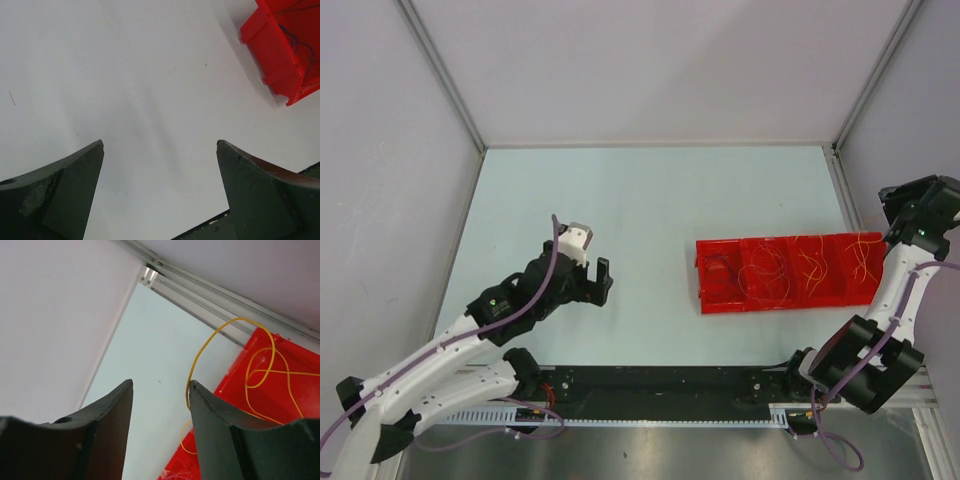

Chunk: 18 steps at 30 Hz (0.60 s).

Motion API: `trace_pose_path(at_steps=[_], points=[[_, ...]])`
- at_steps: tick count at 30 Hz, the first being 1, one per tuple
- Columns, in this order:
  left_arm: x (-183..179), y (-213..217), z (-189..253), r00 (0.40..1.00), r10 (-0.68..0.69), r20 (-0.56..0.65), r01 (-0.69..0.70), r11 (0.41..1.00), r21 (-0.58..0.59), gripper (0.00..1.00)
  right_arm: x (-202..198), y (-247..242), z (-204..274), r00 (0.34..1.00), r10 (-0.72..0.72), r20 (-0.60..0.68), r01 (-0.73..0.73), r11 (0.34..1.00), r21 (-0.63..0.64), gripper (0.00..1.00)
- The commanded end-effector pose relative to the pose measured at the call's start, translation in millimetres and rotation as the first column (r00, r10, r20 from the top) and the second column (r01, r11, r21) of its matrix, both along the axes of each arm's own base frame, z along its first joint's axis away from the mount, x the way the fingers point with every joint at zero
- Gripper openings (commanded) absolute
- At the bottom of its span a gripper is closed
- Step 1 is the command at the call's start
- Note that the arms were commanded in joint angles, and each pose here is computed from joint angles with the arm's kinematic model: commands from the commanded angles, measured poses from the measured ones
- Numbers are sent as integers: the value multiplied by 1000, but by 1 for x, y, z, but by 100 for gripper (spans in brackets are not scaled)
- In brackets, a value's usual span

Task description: Untangle the cables

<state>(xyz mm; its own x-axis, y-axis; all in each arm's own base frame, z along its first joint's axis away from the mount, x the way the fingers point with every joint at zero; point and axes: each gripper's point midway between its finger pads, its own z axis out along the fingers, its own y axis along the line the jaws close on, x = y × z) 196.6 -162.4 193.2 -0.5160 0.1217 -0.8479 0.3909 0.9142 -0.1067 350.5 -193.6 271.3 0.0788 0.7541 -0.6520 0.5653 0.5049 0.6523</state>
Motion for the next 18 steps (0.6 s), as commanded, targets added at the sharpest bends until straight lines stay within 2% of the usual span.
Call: trace_pose_path(at_steps=[1,4,8,10,12,14,18], points=[[0,0,16,999,19,39,-17,998,-52,100,-24,7,-12,993,-23,-112,23,1000,-2,52],[0,-1,17,999,12,41,-10,998,-57,100,-40,8,-27,985,-61,-162,62,998,1,52],[-2,-3,20,999,-2,44,5,998,-68,100,-69,2,-73,957,-137,-257,150,988,32,54],[-4,-4,21,999,-10,46,13,997,-74,100,-69,-2,-97,952,-133,-276,155,986,62,54],[-5,-3,22,999,-10,50,14,996,-83,100,-68,-4,-134,934,-106,-342,161,977,137,53],[-6,-3,22,999,-9,51,13,996,-84,100,-63,0,-151,934,-51,-354,133,968,211,52],[-7,-1,24,999,-1,54,6,996,-92,100,-57,-3,-150,931,-52,-362,142,964,226,58]])
